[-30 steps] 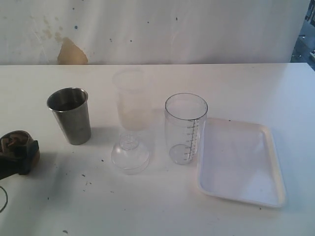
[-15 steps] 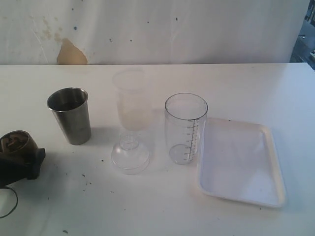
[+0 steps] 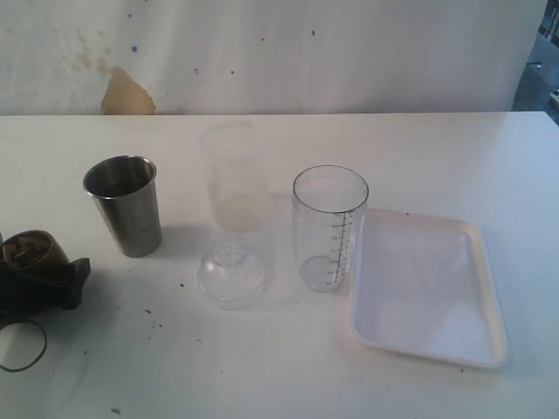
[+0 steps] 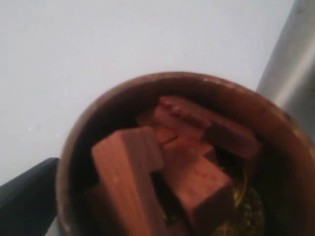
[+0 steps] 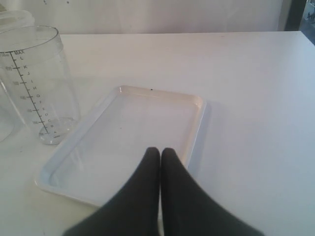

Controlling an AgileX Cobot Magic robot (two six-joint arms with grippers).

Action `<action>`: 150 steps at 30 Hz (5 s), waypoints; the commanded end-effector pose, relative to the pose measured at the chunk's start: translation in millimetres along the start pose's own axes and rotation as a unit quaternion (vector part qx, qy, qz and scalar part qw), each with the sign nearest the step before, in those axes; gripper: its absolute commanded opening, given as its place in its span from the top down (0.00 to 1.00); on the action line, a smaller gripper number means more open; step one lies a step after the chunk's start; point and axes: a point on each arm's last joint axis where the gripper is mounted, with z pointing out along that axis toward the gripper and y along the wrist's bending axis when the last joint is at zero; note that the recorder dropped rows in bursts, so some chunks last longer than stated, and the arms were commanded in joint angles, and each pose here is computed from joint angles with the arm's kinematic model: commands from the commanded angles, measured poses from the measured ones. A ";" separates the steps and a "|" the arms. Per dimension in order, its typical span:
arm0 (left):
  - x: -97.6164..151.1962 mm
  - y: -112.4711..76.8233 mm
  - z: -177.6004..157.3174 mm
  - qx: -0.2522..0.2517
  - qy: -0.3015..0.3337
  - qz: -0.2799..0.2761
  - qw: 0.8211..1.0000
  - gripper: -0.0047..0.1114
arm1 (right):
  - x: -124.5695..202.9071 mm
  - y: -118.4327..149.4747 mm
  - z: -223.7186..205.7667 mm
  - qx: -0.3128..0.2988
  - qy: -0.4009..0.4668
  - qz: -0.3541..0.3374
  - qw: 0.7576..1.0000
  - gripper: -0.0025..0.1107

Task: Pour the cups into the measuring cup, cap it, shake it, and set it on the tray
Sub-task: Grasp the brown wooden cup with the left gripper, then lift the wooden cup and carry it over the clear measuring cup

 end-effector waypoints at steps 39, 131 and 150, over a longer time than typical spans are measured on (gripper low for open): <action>-93.5 -46.6 -53.0 0.160 -0.051 0.000 0.986 0.96 | 1.2 -0.2 0.2 0.001 0.000 0.003 1.000 0.98; -182.1 -288.0 21.6 0.273 -0.222 0.595 0.722 0.96 | 1.2 -0.2 0.2 0.001 0.000 0.003 1.000 0.98; -176.2 -283.5 24.7 0.255 -0.211 0.658 0.676 0.96 | 1.2 -0.2 0.2 0.001 0.000 0.003 1.000 0.98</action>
